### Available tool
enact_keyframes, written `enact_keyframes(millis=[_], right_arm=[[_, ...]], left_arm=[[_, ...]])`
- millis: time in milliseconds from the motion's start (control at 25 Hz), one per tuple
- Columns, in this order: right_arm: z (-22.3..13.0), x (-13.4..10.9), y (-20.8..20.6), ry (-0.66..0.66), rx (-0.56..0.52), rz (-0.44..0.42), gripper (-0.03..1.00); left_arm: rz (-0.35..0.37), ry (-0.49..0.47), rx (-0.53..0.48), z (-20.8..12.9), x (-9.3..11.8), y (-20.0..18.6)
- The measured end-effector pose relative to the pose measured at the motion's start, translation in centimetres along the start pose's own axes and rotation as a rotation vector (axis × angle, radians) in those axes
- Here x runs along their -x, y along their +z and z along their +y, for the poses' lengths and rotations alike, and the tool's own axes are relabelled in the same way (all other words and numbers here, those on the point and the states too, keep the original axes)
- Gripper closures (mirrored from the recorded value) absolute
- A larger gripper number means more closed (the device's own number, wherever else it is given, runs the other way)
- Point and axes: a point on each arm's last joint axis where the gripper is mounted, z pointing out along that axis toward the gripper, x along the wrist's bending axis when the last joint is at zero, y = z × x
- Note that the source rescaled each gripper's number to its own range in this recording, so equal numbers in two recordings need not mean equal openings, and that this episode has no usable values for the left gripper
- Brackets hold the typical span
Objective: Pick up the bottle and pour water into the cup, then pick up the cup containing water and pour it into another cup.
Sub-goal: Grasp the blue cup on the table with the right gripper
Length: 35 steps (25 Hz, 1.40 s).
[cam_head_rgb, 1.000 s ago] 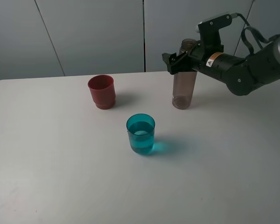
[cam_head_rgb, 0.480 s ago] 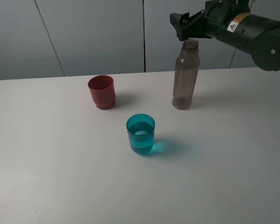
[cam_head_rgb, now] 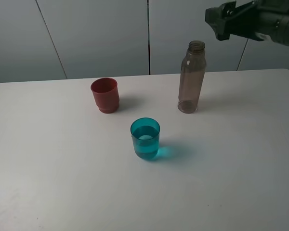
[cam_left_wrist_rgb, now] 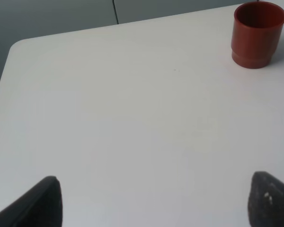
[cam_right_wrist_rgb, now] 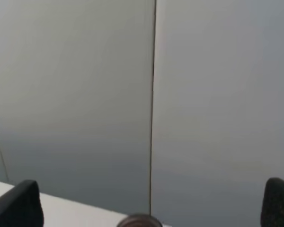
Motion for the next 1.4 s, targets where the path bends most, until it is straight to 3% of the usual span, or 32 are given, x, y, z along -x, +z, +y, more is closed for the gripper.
enact_keyframes(millis=[120,240,600,800,1080,1400], right_arm=[[-0.4,-0.4,-1.6,-0.032,-0.128,-0.012,-0.03],[-1.2,-1.9,-3.3,-0.139,-0.204,0.056,-0.03],[-7.3,-4.9,-7.8,-0.259,-0.280,0.235,-0.03],[-11.0,-6.2,-9.9,-0.264,-0.336,0.335,-0.03],[-12.6,-7.1,-11.3,-0.279,-0.243,0.416,-0.03],[-13.2,-6.3,-12.0,-0.232,-0.077,0.372,-0.03]], left_arm=[[0.000,0.000,0.000,0.0,0.0,0.0],[0.000,0.000,0.000,0.0,0.0,0.0],[0.000,0.000,0.000,0.0,0.0,0.0],[0.000,0.000,0.000,0.0,0.0,0.0],[0.000,0.000,0.000,0.0,0.0,0.0],[0.000,0.000,0.000,0.0,0.0,0.0]])
